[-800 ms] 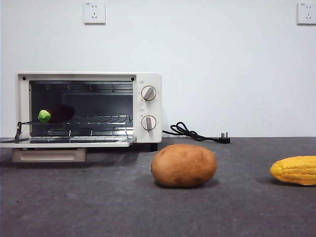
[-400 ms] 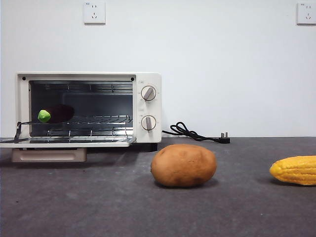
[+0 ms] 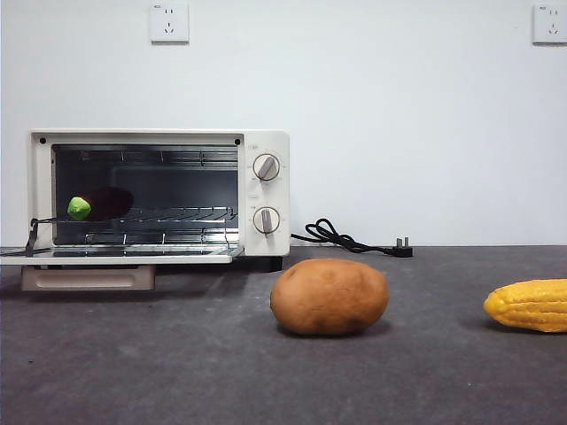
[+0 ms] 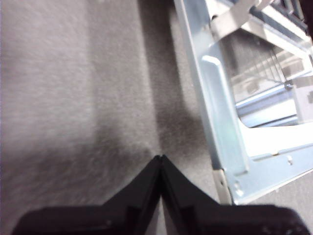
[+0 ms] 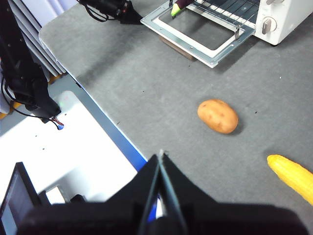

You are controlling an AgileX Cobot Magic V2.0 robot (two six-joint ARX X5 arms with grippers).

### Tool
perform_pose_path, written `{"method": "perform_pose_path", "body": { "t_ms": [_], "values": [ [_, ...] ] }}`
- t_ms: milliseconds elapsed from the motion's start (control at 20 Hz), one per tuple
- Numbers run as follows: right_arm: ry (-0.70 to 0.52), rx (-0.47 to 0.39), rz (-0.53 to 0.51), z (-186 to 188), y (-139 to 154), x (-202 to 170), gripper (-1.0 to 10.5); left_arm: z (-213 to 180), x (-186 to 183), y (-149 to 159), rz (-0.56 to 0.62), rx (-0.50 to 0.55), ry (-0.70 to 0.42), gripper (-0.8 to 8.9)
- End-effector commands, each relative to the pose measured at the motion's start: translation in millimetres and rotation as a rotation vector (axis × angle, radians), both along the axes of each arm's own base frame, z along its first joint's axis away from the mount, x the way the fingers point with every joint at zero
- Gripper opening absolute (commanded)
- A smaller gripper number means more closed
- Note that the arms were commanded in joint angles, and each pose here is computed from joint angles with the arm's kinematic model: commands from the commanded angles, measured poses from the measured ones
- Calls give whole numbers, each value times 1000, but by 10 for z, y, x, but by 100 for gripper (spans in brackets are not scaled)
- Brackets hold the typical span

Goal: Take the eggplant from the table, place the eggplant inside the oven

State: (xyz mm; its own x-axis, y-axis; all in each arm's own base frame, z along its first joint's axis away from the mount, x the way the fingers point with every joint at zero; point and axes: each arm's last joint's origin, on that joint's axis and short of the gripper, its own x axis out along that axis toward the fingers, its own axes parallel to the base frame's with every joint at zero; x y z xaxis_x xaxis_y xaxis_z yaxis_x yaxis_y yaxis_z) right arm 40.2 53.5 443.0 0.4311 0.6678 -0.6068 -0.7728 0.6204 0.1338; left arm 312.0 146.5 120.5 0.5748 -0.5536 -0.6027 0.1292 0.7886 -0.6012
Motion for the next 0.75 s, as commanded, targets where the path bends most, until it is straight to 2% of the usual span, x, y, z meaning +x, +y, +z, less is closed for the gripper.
{"method": "perform_pose_path", "body": {
  "t_ms": [50, 400, 750],
  "values": [
    [40, -11, -22, -36, -2, -2, -11, -110, 20, -48, -22, -47, 1, -6],
    [39, -13, -58, -36, -7, 5, -11, -166, 74, -108, -52, -95, -21, -6],
    [33, -17, -66, -37, -9, 8, -12, -117, 100, -118, -86, -228, -89, -6]
  ]
}}
